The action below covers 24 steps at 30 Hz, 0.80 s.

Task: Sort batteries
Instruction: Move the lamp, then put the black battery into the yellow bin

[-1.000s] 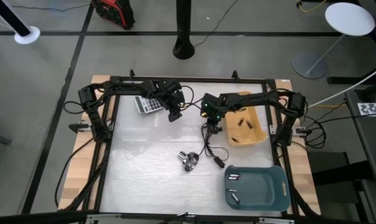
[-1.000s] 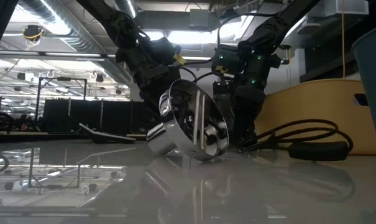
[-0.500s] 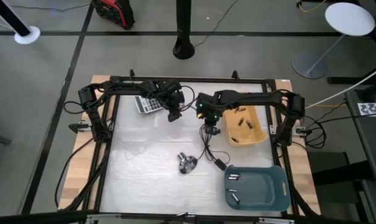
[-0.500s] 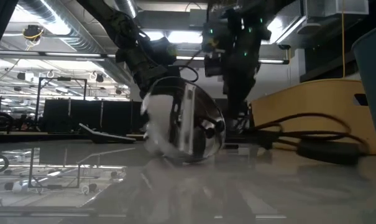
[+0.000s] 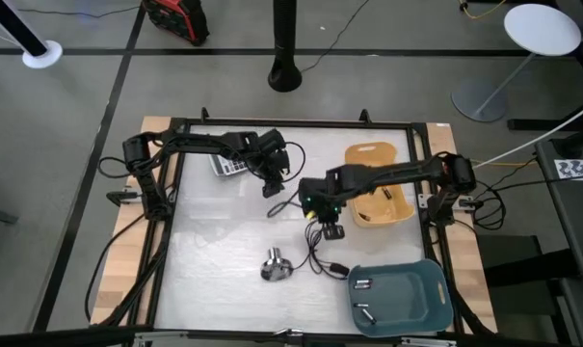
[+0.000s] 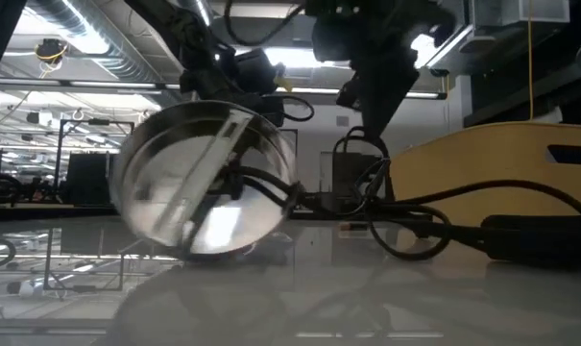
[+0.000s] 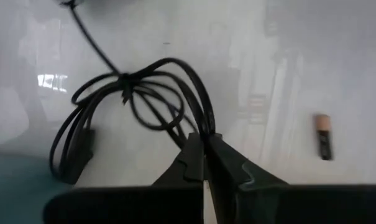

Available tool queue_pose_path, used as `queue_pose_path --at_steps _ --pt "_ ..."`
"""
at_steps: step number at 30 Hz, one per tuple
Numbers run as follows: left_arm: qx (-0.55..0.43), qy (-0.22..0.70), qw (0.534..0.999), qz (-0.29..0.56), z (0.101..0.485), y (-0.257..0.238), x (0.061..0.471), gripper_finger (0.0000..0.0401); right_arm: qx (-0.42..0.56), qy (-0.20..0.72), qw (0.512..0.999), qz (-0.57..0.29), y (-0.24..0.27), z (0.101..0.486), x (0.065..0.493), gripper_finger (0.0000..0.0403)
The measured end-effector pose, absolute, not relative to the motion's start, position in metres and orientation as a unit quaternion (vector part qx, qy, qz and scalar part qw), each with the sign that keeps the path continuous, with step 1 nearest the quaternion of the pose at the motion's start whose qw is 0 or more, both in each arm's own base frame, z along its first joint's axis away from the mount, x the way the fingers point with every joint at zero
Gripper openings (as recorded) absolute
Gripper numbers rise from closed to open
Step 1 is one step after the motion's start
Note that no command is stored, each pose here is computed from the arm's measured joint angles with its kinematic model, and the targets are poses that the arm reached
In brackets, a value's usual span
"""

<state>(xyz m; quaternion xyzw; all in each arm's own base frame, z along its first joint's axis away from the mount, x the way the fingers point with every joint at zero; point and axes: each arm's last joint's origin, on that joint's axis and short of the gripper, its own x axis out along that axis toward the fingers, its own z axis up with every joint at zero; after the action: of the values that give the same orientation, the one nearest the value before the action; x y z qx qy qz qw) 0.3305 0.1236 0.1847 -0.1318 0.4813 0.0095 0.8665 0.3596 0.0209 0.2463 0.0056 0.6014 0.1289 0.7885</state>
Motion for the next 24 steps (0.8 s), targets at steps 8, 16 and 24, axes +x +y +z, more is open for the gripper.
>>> queue_pose_path --at_steps 8,16,24 --pt "-0.095 0.427 0.899 -0.015 0.192 0.106 0.348 0.0166 -0.02 0.6 0.783 0.162 0.051 0.246 0.357 0.0013" --pt "-0.032 0.373 0.926 -0.047 0.199 0.088 0.363 0.0166 -0.03 0.601 0.783 0.157 0.055 0.246 0.356 0.0092" --pt "-0.005 0.377 0.924 -0.063 0.19 0.076 0.37 0.0166 -0.048 0.612 0.778 0.136 0.053 0.246 0.354 0.0113"
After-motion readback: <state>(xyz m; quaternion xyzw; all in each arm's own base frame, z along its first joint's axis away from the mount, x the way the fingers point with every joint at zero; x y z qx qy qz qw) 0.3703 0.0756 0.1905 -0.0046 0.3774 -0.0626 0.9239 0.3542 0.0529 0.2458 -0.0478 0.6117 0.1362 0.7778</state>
